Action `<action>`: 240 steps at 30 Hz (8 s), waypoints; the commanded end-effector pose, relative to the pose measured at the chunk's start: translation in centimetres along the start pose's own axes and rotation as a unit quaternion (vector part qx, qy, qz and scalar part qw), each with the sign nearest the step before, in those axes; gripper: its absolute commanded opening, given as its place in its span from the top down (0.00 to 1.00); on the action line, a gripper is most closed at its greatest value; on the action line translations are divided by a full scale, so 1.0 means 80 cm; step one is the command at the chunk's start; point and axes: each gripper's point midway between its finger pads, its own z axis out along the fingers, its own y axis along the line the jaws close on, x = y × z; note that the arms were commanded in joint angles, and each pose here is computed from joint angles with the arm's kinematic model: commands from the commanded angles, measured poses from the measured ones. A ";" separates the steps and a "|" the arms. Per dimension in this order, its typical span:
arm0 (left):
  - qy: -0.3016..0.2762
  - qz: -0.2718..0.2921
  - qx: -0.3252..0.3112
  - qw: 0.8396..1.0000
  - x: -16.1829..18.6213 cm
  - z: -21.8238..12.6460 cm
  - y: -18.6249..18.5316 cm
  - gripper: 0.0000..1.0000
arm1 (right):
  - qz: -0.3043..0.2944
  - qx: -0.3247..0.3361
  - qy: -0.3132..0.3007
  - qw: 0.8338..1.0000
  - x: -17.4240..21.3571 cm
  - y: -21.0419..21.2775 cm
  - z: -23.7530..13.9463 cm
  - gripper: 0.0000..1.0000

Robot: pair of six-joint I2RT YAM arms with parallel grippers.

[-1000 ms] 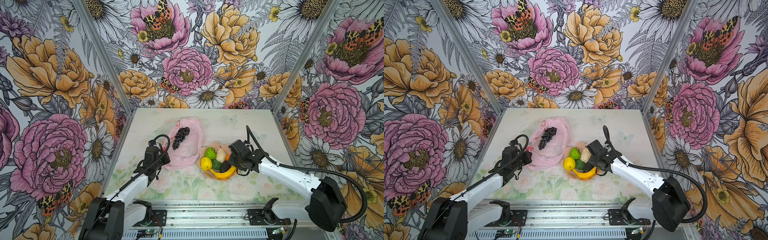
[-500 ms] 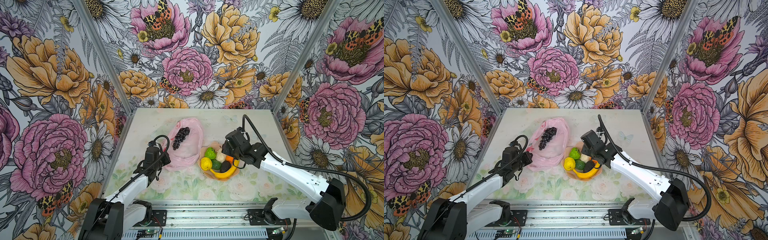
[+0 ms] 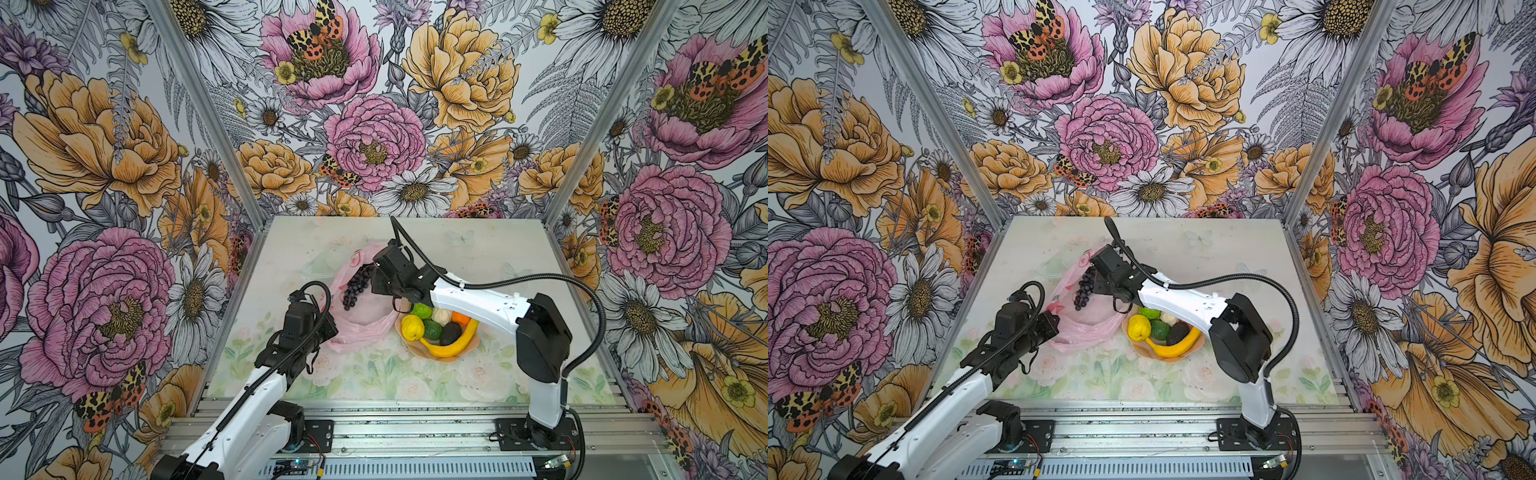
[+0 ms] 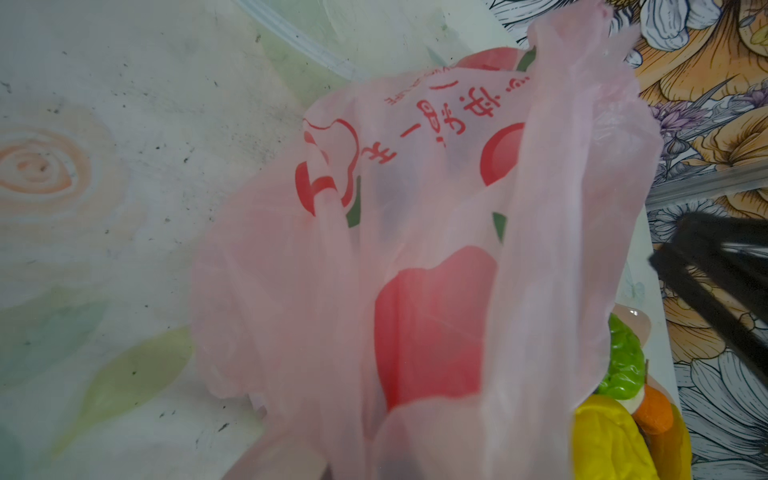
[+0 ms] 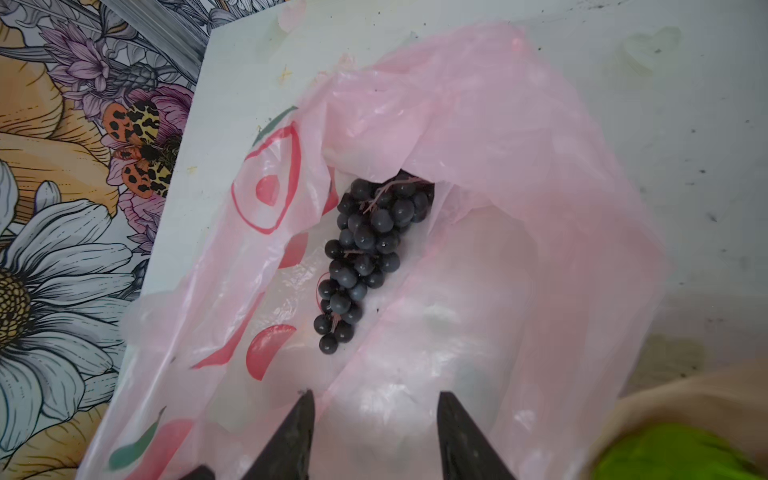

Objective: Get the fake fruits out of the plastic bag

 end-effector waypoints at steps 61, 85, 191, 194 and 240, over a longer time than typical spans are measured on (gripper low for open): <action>0.043 -0.034 0.022 0.998 0.070 -0.045 0.013 1.00 | 0.002 0.038 -0.039 0.999 -0.033 0.002 0.135 0.66; 0.040 -0.030 0.020 0.999 0.069 -0.045 0.014 1.00 | -0.002 0.047 -0.048 0.998 -0.037 0.000 0.123 0.65; -0.094 0.027 -0.071 0.993 -0.090 0.047 0.054 1.00 | -0.106 -0.082 -0.117 0.984 -0.069 -0.022 -0.244 1.00; -0.090 0.027 -0.072 0.993 -0.089 0.050 0.055 1.00 | -0.102 -0.074 -0.108 0.986 -0.060 -0.031 -0.236 1.00; -0.083 0.035 -0.076 0.993 -0.084 0.056 0.055 1.00 | 0.040 0.058 -0.062 0.996 -0.039 -0.182 -0.167 1.00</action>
